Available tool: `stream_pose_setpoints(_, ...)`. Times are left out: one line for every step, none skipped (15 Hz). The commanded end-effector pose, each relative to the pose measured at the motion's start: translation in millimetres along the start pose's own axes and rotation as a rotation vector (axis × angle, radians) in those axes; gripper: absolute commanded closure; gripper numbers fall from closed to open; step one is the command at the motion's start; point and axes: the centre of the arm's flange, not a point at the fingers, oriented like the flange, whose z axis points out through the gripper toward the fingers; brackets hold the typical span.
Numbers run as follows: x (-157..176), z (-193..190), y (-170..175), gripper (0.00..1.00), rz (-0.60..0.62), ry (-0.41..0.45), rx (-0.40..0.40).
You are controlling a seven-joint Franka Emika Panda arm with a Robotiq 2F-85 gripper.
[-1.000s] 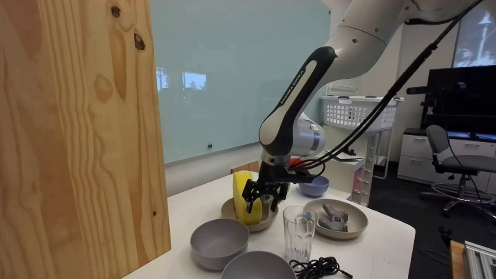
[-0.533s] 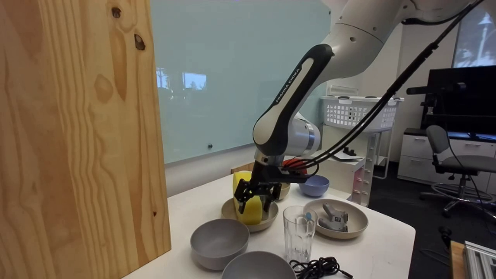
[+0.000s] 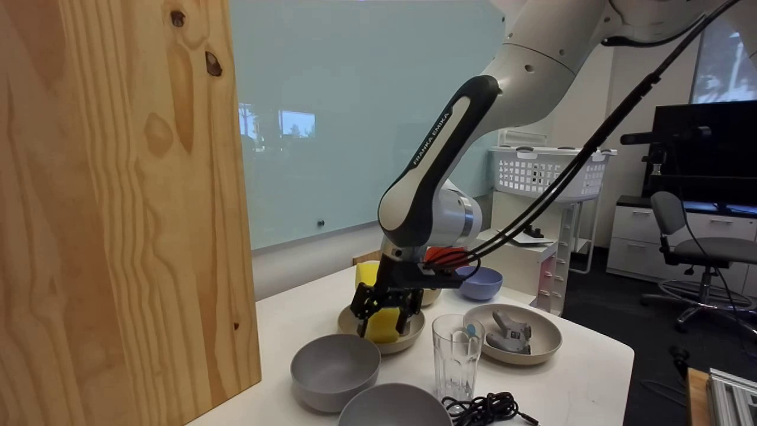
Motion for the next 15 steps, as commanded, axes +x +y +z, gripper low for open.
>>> stream_pose_setpoints(3,29,0,0.0,0.017,-0.022,-0.003)
stream_pose_setpoints(2,32,-1,0.0,0.015,-0.027,-0.007)
stream_pose_setpoints(1,36,0,0.0,0.013,-0.034,-0.01)
stream_pose_setpoints(-2,40,0,0.01,0.012,-0.039,-0.015)
stream_pose_setpoints(-4,43,1,0.25,0.012,-0.043,-0.015)
stream_pose_setpoints(-6,46,2,0.26,0.011,-0.047,-0.018)
stream_pose_setpoints(-9,48,3,0.3,0.01,-0.051,-0.02)
stream_pose_setpoints(-11,49,3,0.38,0.008,-0.053,-0.021)
stream_pose_setpoints(-13,49,2,0.48,0.005,-0.053,-0.021)
stream_pose_setpoints(-13,49,1,0.55,0.002,-0.053,-0.023)
stream_pose_setpoints(-13,49,0,0.63,-0.001,-0.053,-0.024)
stream_pose_setpoints(-13,49,-2,0.7,-0.006,-0.054,-0.023)
stream_pose_setpoints(-14,49,-4,0.78,-0.008,-0.053,-0.023)
stream_pose_setpoints(-14,49,-6,0.85,-0.013,-0.053,-0.023)
stream_pose_setpoints(-14,49,-8,0.94,-0.017,-0.052,-0.023)
